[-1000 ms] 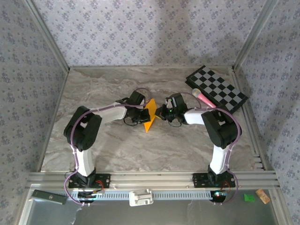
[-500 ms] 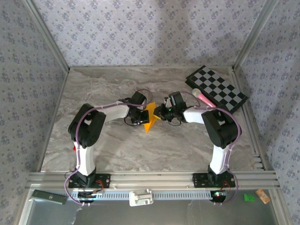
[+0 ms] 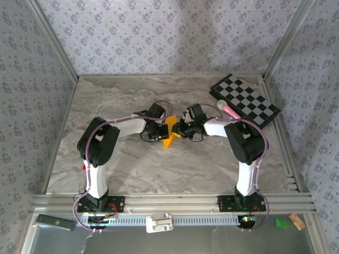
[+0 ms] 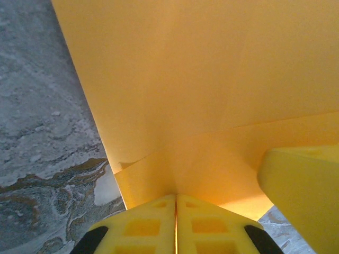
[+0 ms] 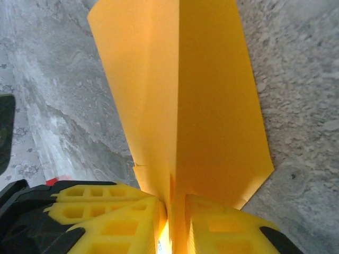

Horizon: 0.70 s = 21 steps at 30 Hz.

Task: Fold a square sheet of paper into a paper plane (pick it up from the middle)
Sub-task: Turn over the paper at the center of the table.

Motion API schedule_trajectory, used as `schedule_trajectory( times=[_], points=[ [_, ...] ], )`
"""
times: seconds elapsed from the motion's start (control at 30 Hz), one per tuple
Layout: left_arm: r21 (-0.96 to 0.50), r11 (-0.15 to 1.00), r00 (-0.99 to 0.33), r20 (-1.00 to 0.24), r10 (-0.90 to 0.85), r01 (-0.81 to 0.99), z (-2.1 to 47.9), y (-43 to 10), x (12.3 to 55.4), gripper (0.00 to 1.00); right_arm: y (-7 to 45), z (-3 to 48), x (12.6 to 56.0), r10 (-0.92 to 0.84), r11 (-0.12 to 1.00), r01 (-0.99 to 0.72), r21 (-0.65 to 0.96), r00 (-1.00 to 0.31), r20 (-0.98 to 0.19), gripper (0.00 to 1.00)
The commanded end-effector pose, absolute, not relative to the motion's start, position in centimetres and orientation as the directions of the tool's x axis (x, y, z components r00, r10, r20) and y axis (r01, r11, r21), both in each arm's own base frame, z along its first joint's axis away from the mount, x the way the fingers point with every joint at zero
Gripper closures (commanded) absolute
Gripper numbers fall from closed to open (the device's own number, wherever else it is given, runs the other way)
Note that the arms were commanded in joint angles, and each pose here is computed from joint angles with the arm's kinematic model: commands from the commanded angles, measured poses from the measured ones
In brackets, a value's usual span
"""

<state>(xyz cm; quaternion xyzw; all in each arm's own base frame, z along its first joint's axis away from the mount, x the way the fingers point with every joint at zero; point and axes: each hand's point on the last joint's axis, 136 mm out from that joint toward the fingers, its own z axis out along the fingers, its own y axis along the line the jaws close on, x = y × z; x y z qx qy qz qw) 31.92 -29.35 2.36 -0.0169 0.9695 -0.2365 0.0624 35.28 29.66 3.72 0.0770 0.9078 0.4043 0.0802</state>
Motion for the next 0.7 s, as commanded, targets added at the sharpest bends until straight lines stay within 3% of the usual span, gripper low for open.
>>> schedule_trajectory(
  times=[0.0, 0.23, 0.5, 0.67],
  points=[
    [-0.46, 0.888, -0.987, -0.146, -0.06, 0.014, 3.2, -29.0, 32.1, 0.91, 30.2, 3.2, 35.0, 0.171, 0.684, 0.065, 0.727, -0.983, -0.072, 0.81],
    [-0.493, 0.868, -0.965, -0.193, -0.178, -0.061, 6.0, -26.3, 33.4, 0.86, 31.1, 4.4, 36.0, 0.152, 0.67, 0.02, 0.742, -0.982, -0.111, 0.97],
    [-0.567, 0.777, -0.866, -0.205, -0.456, -0.275, 8.7, -18.0, 35.0, 0.73, 35.2, 12.0, 38.0, 0.128, 0.489, -0.126, 0.863, -0.969, -0.214, 0.97],
    [-0.632, 0.717, -0.838, -0.19, -0.512, -0.295, 9.4, -16.3, 34.8, 0.66, 35.3, 14.1, 39.1, 0.184, 0.434, -0.103, 0.895, -0.962, -0.2, 0.95]
  ],
)
